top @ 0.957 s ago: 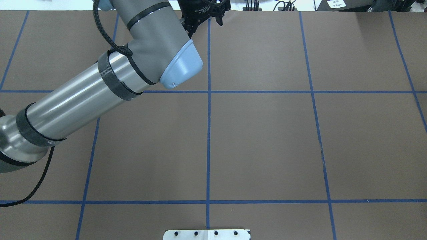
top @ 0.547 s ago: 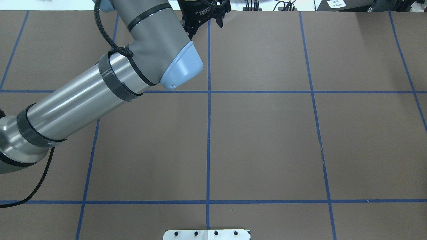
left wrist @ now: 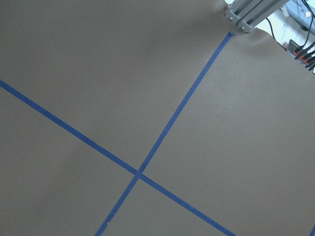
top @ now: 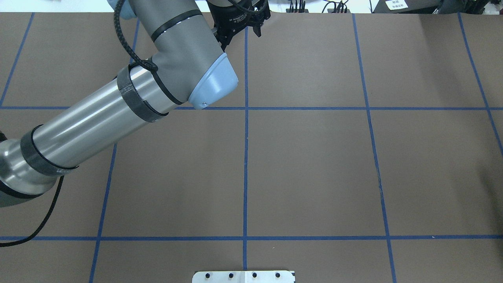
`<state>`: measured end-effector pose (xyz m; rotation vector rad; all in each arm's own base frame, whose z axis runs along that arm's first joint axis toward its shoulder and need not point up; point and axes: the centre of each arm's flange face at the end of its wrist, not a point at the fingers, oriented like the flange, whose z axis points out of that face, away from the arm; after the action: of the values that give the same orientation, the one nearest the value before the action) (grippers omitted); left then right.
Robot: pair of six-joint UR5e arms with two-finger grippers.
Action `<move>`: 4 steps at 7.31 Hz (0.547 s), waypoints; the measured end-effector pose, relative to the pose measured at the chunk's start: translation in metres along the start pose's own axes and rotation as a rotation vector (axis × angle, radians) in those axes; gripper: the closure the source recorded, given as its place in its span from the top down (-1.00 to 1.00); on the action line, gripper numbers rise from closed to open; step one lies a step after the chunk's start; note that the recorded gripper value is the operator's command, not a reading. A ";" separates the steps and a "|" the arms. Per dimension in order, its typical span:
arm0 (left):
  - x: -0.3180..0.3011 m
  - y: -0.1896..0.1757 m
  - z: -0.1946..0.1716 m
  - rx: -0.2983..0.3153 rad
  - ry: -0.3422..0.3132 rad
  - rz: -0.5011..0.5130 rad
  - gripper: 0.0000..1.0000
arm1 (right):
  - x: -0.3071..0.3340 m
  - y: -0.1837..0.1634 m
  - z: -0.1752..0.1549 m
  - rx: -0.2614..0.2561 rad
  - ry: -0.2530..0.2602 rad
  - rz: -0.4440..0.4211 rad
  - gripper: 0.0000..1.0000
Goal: Left arm hands cup to right arm to dump lemon
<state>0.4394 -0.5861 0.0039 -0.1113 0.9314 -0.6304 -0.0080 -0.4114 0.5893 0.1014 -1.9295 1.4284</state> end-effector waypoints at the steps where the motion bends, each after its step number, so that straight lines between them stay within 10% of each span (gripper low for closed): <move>1: -0.001 -0.001 0.003 0.000 -0.004 0.001 1.00 | -0.001 0.015 0.038 -0.014 0.033 -0.099 -0.24; 4: -0.002 -0.003 0.011 -0.002 -0.016 0.001 1.00 | 0.002 0.082 0.170 -0.038 0.150 -0.448 -0.25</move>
<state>0.4453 -0.5889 0.0129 -0.1177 0.9166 -0.6263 -0.1311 -0.5253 0.5036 0.3735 -1.6769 1.0683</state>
